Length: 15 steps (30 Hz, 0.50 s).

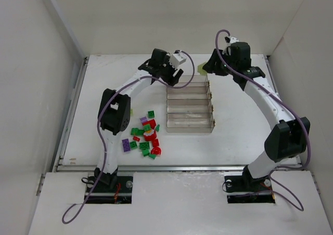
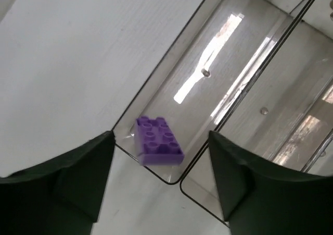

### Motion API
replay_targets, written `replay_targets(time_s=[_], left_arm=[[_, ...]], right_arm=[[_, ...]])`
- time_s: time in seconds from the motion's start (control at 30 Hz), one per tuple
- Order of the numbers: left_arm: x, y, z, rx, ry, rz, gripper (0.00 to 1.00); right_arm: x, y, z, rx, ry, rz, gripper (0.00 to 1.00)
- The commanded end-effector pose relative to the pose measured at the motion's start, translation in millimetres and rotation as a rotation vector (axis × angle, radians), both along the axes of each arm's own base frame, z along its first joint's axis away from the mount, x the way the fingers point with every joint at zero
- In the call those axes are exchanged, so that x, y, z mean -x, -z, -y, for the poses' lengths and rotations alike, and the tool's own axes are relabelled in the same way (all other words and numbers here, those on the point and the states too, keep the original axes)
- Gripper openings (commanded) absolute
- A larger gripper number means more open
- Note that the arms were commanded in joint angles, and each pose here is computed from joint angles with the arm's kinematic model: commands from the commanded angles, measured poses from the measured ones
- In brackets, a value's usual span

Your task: Sort the legos into containers by color

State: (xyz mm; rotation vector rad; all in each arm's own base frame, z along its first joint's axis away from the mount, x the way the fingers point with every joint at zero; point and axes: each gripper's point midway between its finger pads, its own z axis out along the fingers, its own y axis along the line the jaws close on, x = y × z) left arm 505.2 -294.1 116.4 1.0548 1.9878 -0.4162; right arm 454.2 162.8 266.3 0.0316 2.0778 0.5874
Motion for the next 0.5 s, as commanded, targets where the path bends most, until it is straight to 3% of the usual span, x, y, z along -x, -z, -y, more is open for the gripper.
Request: replay_targets(time_s=[0.0, 0.07, 0.1, 0.17, 0.23, 0.3, 0.33, 0.4, 0.47], left_arm=[[-6.8, -48.8, 21.3, 0.074, 0.031, 0.079, 0.73], [-1.1, -70.2, 18.0, 0.083, 0.037, 0.115, 0.96], [4.0, -77.6, 20.0, 0.071, 0.066, 0.149, 1.0], [16.1, -78.0, 13.3, 0.042, 0.102, 0.172, 1.0], [32.5, -108.6, 12.9, 0.026, 0.189, 0.271, 1.0], [57.5, -109.0, 10.7, -0.008, 0.279, 0.288, 1.0], [73.1, -136.3, 9.8, -0.001, 0.321, 0.357, 1.0], [93.5, -139.7, 4.7, -0.015, 0.399, 0.41, 1.0], [116.0, -169.7, 3.5, 0.013, 0.445, 0.488, 1.0]], right_arm=[[-5.0, -27.2, 1.4, -0.003, -0.024, 0.072, 0.0], [-5.0, -27.2, 1.5, -0.003, -0.024, 0.072, 0.0], [-2.2, -30.4, 3.7, 0.001, -0.016, 0.074, 0.0], [-0.3, -35.3, 4.2, -0.002, -0.015, 0.084, 0.0], [5.1, -36.3, 1.6, -0.003, -0.042, 0.088, 0.0], [15.2, -38.6, -8.8, -0.026, -0.118, 0.089, 0.0], [19.8, -47.0, -13.4, -0.037, -0.155, 0.113, 0.0], [36.5, -56.7, -32.3, -0.097, -0.287, 0.127, 0.0], [53.2, -67.9, -46.0, -0.146, -0.4, 0.171, 0.0]])
